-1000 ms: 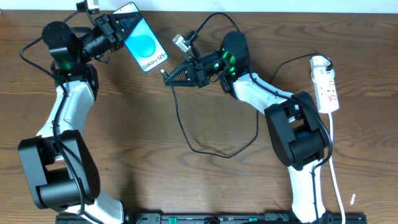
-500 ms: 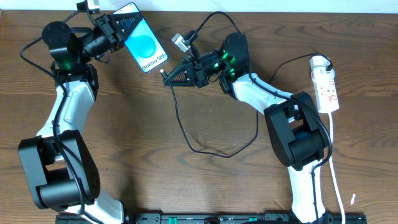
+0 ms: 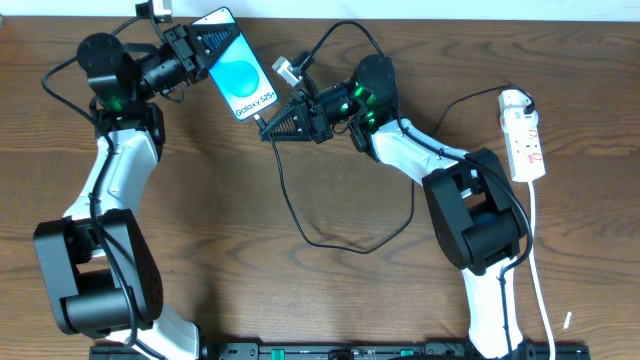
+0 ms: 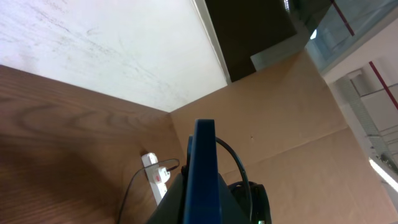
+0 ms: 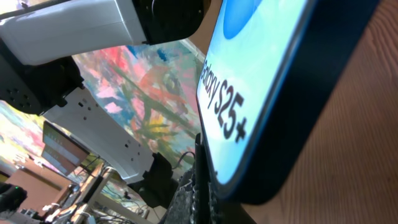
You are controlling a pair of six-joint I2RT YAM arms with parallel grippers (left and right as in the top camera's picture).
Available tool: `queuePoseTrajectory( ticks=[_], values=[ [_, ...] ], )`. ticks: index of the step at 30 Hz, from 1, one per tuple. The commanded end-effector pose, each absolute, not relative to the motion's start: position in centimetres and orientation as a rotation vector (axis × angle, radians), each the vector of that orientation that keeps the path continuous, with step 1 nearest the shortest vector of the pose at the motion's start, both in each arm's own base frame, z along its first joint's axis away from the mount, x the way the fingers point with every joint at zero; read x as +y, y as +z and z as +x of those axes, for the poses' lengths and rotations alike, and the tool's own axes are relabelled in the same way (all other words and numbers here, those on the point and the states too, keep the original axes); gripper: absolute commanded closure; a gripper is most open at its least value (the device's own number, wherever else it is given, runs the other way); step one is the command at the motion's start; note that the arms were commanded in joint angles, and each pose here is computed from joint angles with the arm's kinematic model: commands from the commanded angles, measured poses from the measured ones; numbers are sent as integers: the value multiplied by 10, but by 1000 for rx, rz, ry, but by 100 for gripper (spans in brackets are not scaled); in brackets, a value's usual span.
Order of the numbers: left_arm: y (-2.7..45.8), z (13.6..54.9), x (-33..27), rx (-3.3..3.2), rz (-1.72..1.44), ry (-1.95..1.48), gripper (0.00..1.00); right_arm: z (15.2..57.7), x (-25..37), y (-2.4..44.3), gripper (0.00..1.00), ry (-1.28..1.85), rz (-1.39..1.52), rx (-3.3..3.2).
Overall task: Plug charger to phone and switch on socket
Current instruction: 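Push the held plug into the phone's bottom port with right gripper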
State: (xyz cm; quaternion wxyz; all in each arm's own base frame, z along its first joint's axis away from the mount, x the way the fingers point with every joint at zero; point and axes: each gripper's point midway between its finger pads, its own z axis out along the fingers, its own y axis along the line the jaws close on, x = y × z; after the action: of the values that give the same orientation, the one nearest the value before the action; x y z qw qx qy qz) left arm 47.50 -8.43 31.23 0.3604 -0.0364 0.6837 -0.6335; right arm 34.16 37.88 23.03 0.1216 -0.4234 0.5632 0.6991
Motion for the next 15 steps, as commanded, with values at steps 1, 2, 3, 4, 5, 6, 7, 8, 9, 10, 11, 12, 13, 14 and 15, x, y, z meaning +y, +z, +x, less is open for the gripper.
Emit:
queuePoseTrajectory(
  ticks=[1,2,3,4,5,6,7,8,9,10,11,12,13,14,15],
  values=[
    [336,465,-87,1735,-15,-1627,93,338,378,239,99,2036,-1264,1626],
    [336,465,-87,1735,-14,-1627,93,338,378,239,99,2035,-1265,1625],
    [336,464,-87,1736,-13,-1628,93,338,378,239,99,2035,-1265,1625],
    [336,464,-87,1736,-12,-1628,93,338,378,239,99,2035,-1265,1625],
    [336,464,-87,1736,-12,-1628,93,338,378,239,99,2034,-1263,1625],
    [336,464,-87,1736,-13,-1628,93,339,377,239,99,2032,-1261,1626],
    [336,464,-87,1736,-12,-1628,93,340,376,239,99,2031,-1259,1627],
    [336,464,-87,1736,-12,-1628,93,341,375,239,99,2029,-1255,1628],
    [336,464,-87,1736,-12,-1629,93,343,374,239,99,2027,-1251,1629],
    [336,464,-87,1736,-12,-1629,93,344,372,239,99,2025,-1247,1630],
    [336,464,-87,1736,-12,-1629,93,345,371,239,99,2023,-1244,1631],
    [336,464,-87,1736,-12,-1628,93,346,371,239,99,2022,-1241,1632],
    [336,464,-87,1736,-12,-1628,92,347,370,239,99,2020,-1239,1632],
    [336,464,-87,1736,-12,-1629,92,349,368,239,99,2018,-1234,1634],
    [336,464,-87,1736,-12,-1629,92,349,368,239,99,2017,-1233,1634]
  ],
)
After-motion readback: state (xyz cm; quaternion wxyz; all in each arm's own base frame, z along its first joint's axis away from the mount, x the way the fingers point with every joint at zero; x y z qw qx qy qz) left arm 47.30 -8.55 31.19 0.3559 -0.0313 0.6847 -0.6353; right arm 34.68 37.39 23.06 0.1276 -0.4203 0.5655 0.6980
